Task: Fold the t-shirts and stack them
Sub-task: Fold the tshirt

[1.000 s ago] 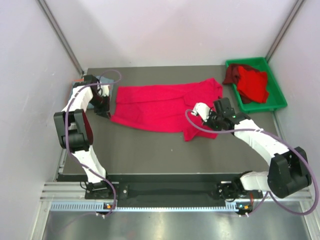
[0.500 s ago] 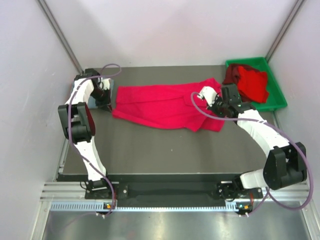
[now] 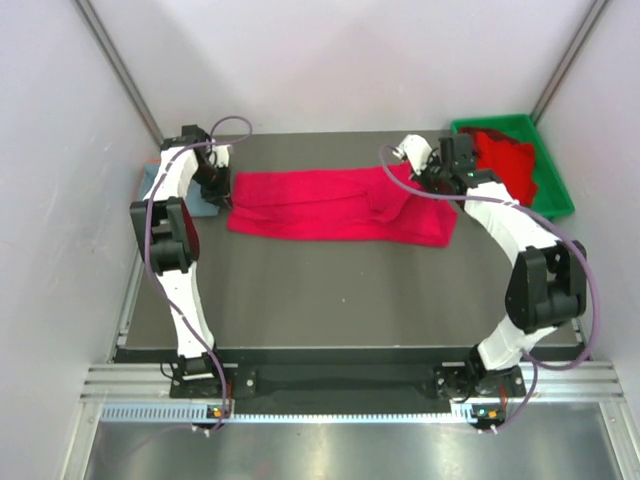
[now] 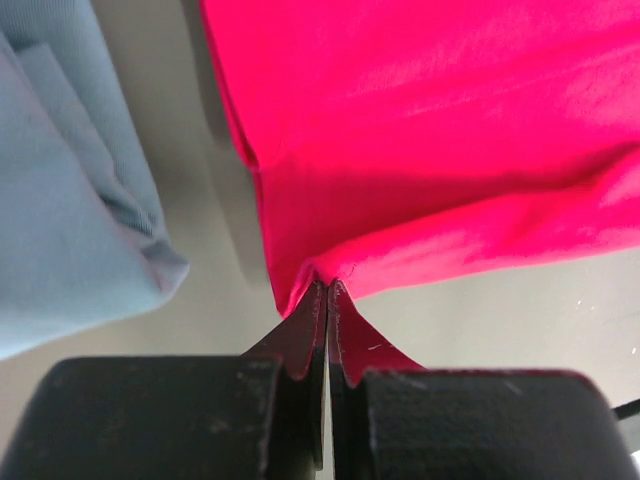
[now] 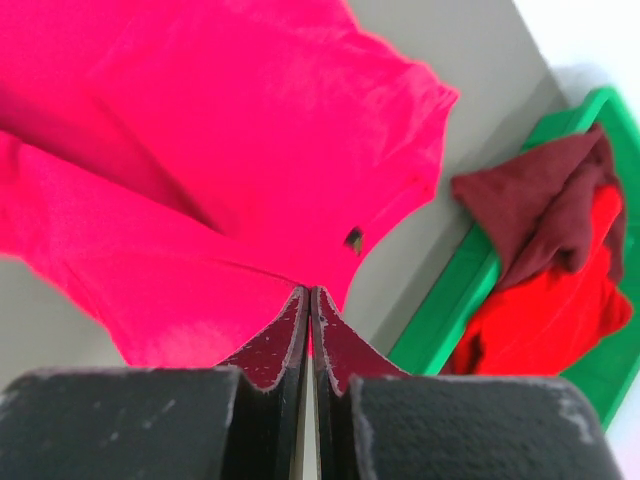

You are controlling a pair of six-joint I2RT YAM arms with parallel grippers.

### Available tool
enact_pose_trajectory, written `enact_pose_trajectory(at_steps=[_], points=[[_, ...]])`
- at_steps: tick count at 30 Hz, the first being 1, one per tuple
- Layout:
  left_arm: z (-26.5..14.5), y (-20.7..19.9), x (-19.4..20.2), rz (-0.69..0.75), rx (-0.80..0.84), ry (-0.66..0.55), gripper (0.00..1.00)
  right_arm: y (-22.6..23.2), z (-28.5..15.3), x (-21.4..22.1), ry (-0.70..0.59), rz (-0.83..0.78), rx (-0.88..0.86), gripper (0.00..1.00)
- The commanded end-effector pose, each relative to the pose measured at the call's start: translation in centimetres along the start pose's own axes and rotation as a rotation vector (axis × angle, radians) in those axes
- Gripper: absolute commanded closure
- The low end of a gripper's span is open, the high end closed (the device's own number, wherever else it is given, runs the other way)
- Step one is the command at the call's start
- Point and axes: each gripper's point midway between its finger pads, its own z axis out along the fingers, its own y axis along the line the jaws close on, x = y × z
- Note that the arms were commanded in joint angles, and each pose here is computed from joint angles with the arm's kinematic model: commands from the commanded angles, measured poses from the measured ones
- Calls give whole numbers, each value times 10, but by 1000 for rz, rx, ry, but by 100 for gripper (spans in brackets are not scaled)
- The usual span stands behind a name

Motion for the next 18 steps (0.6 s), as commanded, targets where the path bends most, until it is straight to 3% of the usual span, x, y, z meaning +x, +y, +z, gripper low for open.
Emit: enact_pose_trajectory(at_steps=[1,18], points=[[-6,-3,-17,15,9,-42,100,-34,8,-28,-71,5,79,100],[-11,9,-49,12,-63,-139,100,-82,59,-44,-54,23,156,100]])
